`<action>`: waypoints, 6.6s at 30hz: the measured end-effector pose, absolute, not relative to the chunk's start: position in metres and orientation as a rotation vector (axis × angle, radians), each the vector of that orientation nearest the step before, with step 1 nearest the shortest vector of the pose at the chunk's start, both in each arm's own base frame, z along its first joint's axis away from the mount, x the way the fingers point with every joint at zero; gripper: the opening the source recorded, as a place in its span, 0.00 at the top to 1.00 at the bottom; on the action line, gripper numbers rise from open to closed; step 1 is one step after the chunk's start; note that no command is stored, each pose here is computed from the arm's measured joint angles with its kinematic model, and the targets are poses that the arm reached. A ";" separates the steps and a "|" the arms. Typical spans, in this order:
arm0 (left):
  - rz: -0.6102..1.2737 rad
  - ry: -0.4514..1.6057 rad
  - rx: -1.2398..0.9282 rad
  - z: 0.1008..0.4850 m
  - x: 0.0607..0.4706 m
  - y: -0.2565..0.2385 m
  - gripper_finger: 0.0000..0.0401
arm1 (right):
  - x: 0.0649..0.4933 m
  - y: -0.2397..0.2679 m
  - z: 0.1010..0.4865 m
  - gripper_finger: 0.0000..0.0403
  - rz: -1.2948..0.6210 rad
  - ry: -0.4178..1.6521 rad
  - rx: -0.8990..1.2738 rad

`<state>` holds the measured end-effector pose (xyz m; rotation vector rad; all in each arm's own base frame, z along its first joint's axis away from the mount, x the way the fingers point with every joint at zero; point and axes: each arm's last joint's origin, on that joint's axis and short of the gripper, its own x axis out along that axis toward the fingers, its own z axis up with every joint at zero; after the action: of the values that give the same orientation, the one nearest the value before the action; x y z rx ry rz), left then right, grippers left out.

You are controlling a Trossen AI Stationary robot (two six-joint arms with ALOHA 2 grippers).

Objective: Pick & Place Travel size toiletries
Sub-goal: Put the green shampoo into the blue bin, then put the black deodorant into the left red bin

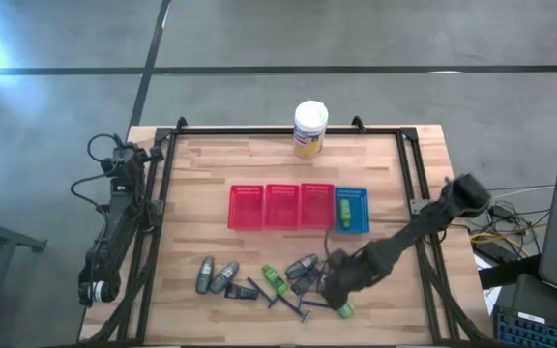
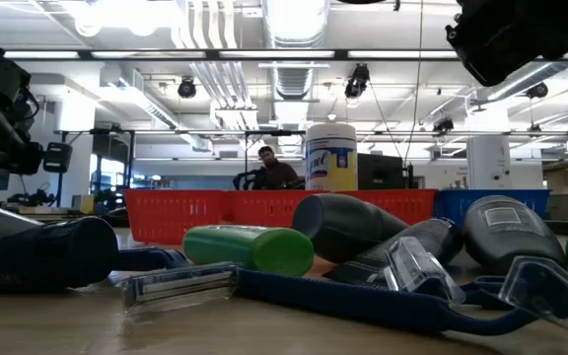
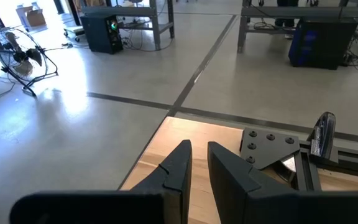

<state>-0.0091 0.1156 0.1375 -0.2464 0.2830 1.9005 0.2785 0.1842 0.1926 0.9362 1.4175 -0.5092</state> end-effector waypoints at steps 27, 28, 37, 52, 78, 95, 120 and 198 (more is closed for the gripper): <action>1.898 0.282 -0.245 0.138 -0.009 0.116 0.86 | 0.308 0.214 0.137 0.50 -0.705 1.592 0.948; 1.898 0.281 -0.245 0.138 -0.009 0.116 0.86 | 0.305 0.213 0.138 0.54 -0.718 1.601 0.917; 1.898 0.280 -0.243 0.138 -0.009 0.116 0.86 | 0.283 0.193 0.192 0.78 -0.741 1.513 0.812; 1.899 0.277 -0.242 0.138 -0.009 0.116 0.86 | 0.215 0.032 0.220 0.73 -1.095 1.031 1.376; 1.899 0.277 -0.242 0.138 -0.009 0.116 0.86 | 0.236 -0.026 0.214 0.33 -0.971 1.116 1.098; 1.898 0.277 -0.241 0.138 -0.009 0.116 0.86 | 0.287 0.121 0.232 0.20 0.284 1.345 -0.213; 1.841 0.236 -0.224 0.141 -0.007 0.117 0.86 | 0.311 0.148 0.205 0.23 0.330 1.367 -0.311; 0.700 1.272 -1.246 0.225 0.188 -0.077 0.50 | 0.170 0.077 0.218 0.10 0.238 1.269 -0.298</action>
<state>0.1885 -0.0771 0.2247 -1.2455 1.2716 0.7005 0.1699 0.0765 0.2185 -0.2981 1.2686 0.2383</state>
